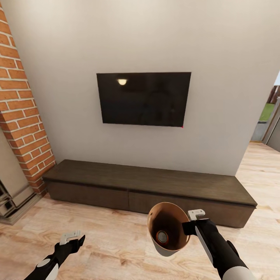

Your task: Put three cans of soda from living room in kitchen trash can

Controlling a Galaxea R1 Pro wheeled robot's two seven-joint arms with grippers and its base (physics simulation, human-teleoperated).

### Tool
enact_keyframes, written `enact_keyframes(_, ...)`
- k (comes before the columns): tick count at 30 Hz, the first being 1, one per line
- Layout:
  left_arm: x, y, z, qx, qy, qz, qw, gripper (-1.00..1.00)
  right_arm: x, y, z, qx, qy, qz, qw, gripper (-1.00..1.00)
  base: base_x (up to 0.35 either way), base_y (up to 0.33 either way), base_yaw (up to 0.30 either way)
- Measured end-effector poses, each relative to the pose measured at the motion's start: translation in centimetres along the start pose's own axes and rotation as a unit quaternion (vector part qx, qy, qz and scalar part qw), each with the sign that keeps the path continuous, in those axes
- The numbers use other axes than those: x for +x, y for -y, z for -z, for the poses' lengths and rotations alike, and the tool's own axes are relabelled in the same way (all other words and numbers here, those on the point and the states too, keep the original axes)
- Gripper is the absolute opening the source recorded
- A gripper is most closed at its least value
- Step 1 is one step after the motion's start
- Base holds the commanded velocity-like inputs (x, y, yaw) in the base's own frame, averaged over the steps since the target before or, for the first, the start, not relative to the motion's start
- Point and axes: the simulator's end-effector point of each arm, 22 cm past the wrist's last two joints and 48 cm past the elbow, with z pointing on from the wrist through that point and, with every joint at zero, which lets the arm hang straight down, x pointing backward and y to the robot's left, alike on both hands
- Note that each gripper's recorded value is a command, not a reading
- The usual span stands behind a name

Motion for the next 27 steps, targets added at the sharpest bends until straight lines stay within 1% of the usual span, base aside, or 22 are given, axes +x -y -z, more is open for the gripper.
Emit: enact_keyframes(27,2.1,-0.3,-0.5,-0.003,-0.020,-0.001,0.9998,1.00,1.7,-0.3,-1.5,-0.003,-0.021,0.001,0.9998,-1.00,0.000,0.000,0.000)
